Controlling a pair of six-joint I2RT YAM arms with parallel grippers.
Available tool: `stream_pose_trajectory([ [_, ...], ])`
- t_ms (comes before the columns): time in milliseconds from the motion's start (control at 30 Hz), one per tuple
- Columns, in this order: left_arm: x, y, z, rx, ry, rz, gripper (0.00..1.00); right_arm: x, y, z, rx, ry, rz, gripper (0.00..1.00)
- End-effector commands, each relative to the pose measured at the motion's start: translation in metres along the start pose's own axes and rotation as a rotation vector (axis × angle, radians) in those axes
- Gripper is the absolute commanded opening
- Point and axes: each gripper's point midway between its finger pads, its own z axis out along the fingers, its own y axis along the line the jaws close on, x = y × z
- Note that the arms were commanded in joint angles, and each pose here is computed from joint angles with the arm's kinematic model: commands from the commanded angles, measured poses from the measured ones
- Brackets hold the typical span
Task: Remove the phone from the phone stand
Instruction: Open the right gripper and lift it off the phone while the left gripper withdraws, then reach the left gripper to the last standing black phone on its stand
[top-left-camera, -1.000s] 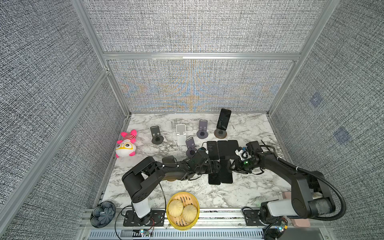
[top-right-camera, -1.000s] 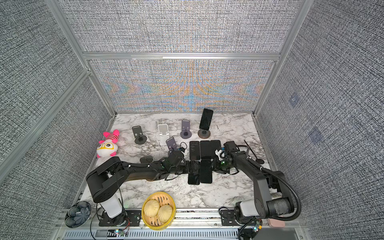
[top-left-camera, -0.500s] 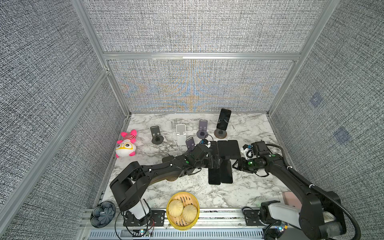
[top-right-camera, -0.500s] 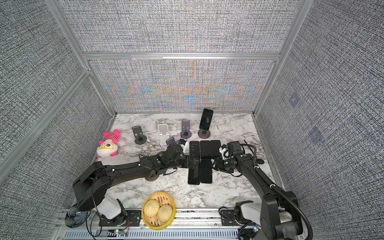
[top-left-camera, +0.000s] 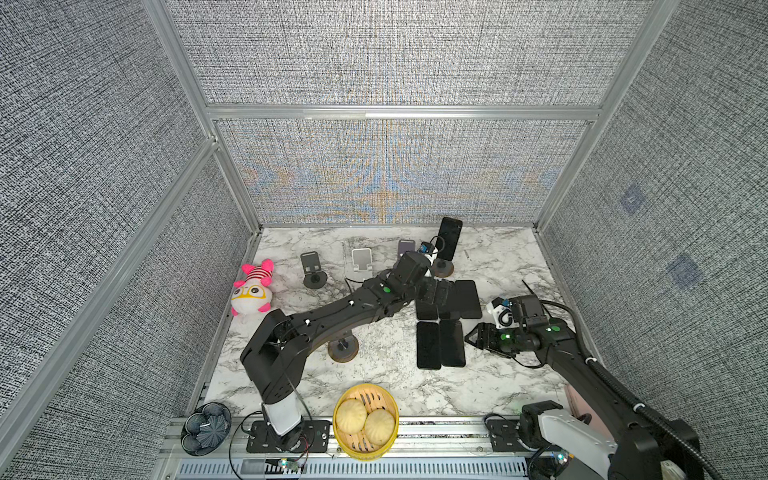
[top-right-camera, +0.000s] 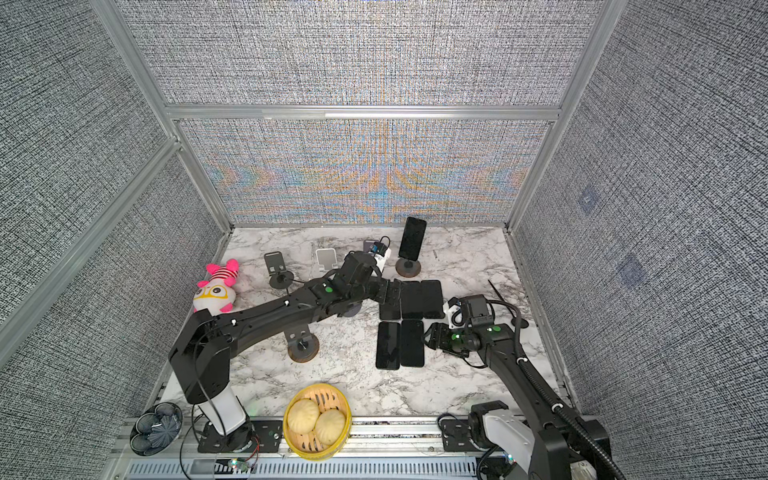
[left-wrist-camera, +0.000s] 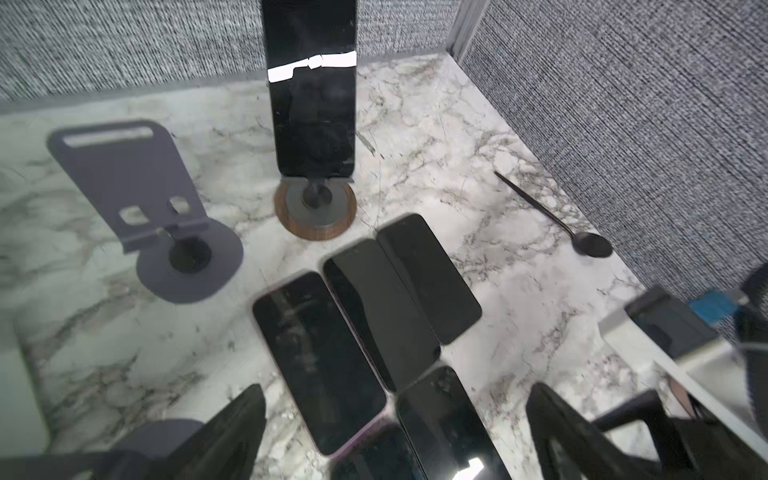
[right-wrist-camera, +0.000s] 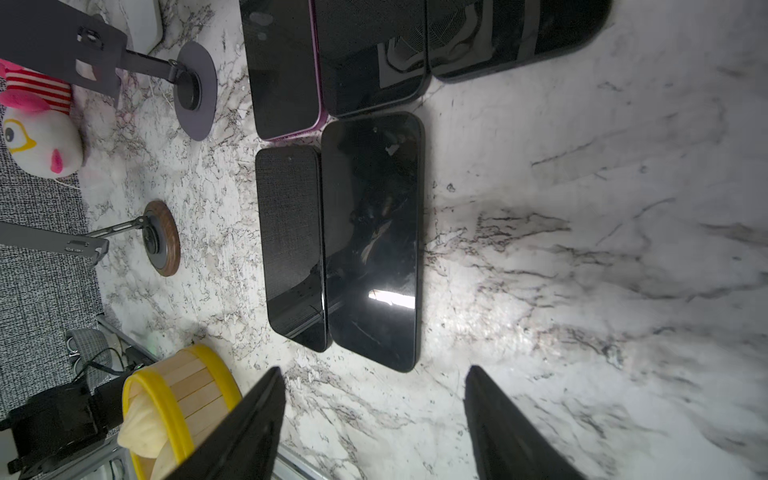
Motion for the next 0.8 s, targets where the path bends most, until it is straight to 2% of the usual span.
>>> stream_pose_trajectory([
  [0, -0.012, 0.012, 0.011, -0.018, 0.016, 0.073, 0.99, 0.0, 0.004, 0.0, -0.017, -0.006, 0.016, 0.73],
  [367, -0.062, 0.049, 0.062, -0.051, 0.006, 0.125, 0.99, 0.005, 0.007, -0.004, -0.01, -0.01, -0.007, 0.91],
  [633, -0.086, 0.069, 0.105, -0.062, -0.09, 0.186, 0.99, 0.017, 0.004, -0.006, -0.02, -0.004, -0.012, 0.93],
  [767, -0.089, 0.074, 0.126, -0.082, -0.086, 0.188, 0.99, 0.02, 0.003, -0.004, -0.025, -0.002, -0.008, 0.93],
])
